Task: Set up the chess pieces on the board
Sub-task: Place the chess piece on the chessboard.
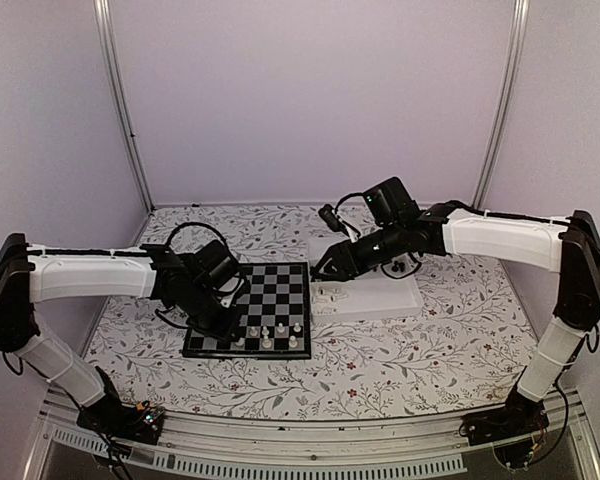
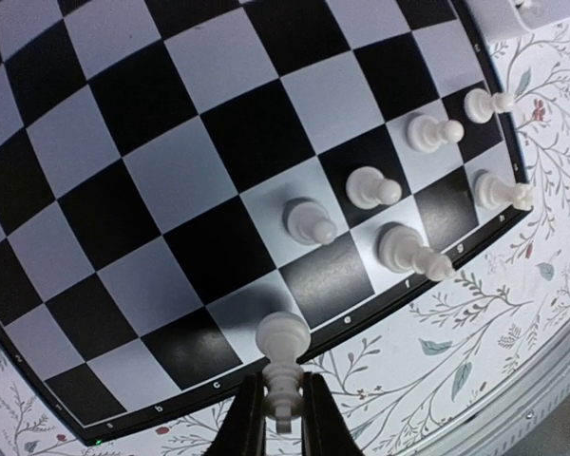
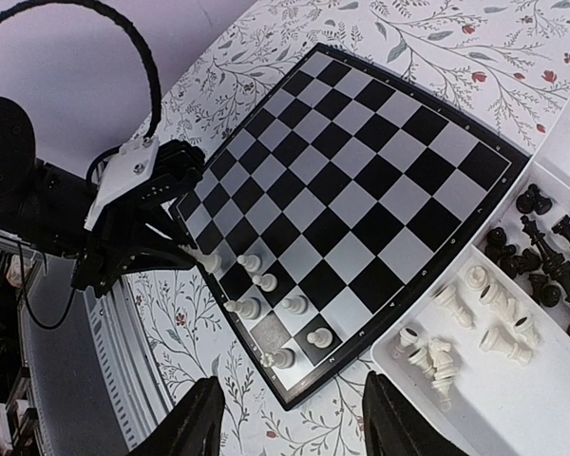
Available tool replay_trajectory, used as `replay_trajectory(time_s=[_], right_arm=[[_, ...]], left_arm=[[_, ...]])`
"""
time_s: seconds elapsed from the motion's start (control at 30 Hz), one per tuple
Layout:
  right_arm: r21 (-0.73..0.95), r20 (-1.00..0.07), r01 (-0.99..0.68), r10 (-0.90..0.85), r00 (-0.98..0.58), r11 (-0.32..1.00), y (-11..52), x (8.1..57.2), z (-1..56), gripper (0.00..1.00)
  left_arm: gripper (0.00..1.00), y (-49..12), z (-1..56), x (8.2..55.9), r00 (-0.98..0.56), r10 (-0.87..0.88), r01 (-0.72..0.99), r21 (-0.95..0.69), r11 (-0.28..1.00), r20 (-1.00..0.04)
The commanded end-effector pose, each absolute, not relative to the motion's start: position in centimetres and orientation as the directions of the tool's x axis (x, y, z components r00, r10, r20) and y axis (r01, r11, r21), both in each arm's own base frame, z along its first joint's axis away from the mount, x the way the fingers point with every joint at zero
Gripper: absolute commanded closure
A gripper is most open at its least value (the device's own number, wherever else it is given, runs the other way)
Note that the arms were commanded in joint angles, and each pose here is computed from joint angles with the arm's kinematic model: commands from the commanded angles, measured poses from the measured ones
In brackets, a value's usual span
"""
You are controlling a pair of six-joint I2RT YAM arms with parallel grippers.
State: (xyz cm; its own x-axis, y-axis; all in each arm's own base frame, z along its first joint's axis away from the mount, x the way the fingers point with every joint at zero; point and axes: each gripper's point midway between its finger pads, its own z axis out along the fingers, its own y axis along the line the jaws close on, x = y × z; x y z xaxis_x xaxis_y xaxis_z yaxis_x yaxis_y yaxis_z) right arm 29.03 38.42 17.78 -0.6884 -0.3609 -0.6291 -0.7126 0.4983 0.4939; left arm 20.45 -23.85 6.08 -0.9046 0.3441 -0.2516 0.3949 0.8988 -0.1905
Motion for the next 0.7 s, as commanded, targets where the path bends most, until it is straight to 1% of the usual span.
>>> replay_trajectory(time_s=[0.0,0.2,0.47,0.67], right_arm=[[0.479,-0.638,-0.723,-0.368,-0.676,0.498,38.7,29.7,18.0,0.48],[0.469,-0.638,-0.728,-0.378,-0.671,0.501,38.6,29.8,17.9,0.48],[0.461,-0.635,-0.729,-0.385,-0.669,0.507,38.5,29.8,17.6,0.48],[0.461,-0.636,-0.732,-0.389,-0.667,0.502,38.6,29.8,17.6,0.48]], left_arm=[[0.97,-25.9,6.8,21.4,-0.884,0.37,0.433,-0.205,0.878,-0.285],[0.98,-27.3,6.4,21.5,-0.876,0.4,0.46,-0.217,0.861,-0.272],[0.98,-27.4,5.9,21.3,-0.879,0.403,0.456,-0.201,0.867,-0.253],[0.93,-27.6,5.3,21.1,-0.876,0.427,0.469,-0.193,0.862,-0.223]])
